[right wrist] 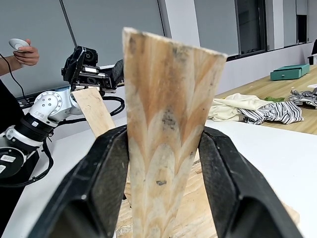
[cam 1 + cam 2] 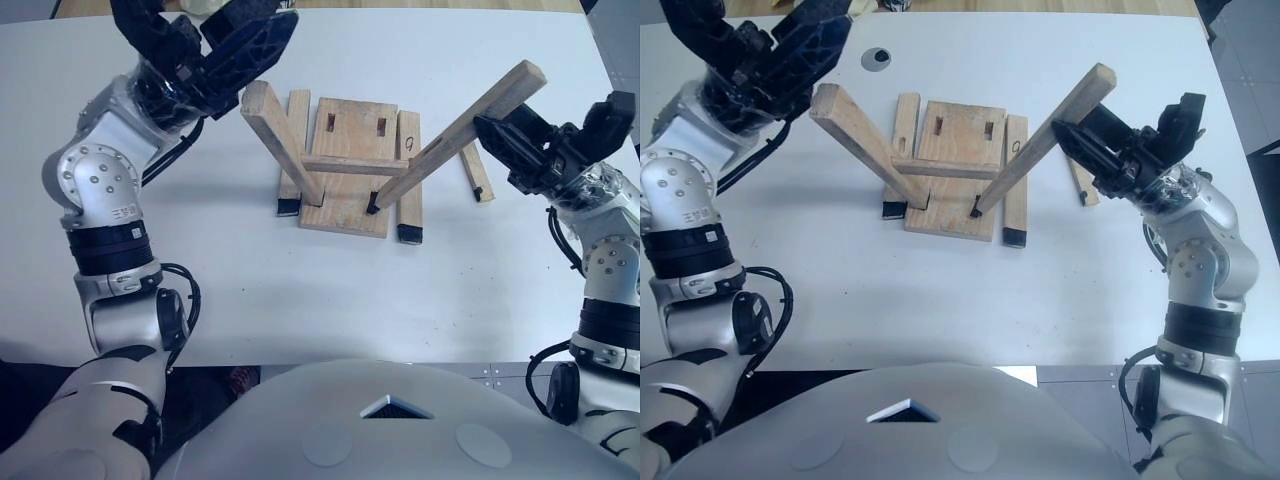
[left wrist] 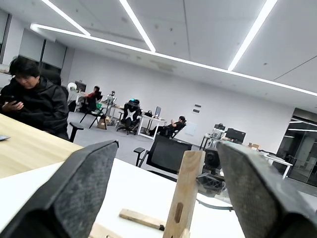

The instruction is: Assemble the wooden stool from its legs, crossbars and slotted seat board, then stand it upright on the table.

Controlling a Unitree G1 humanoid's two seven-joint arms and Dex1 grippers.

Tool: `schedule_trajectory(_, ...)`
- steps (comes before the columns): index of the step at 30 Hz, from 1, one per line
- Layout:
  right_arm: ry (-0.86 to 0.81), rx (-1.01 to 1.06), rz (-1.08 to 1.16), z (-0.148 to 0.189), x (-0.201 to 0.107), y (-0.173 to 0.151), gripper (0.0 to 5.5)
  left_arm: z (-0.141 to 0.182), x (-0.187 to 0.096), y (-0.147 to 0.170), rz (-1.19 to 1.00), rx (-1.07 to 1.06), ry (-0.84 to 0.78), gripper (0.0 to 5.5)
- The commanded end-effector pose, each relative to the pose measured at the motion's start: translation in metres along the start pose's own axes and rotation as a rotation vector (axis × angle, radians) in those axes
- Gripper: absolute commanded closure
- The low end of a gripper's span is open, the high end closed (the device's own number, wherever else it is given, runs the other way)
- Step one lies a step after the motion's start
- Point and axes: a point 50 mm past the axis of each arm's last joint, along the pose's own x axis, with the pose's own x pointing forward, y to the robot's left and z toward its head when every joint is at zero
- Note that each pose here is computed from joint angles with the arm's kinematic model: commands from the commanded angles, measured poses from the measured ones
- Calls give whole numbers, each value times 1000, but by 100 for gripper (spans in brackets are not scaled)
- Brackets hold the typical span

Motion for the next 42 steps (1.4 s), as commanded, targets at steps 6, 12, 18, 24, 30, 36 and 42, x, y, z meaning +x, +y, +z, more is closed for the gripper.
schedule_trajectory(6,186,3,-96,-22,-12,-10,347,-8,-7,-11,-52,9,186,185)
schedule_trajectory(12,187,-3,-103,-23,-11,-11,347,-13,-11,-10,-49,-9,227,236)
schedule_trajectory(18,195,-4,-111,-24,-11,-13,347,-23,-18,-12,-63,-21,304,304)
schedule_trajectory(24,180,-31,-113,-22,-9,-14,347,-23,-24,-7,-31,-17,318,304)
schedule_trajectory(30,174,-170,-112,-16,-7,-13,347,-21,-31,-1,2,-22,312,306)
schedule_trajectory(36,199,-214,-44,-13,-2,-10,347,-25,-34,2,13,-52,310,306)
schedule_trajectory(42,291,-257,43,4,4,-15,347,-22,-36,6,20,-64,294,306)
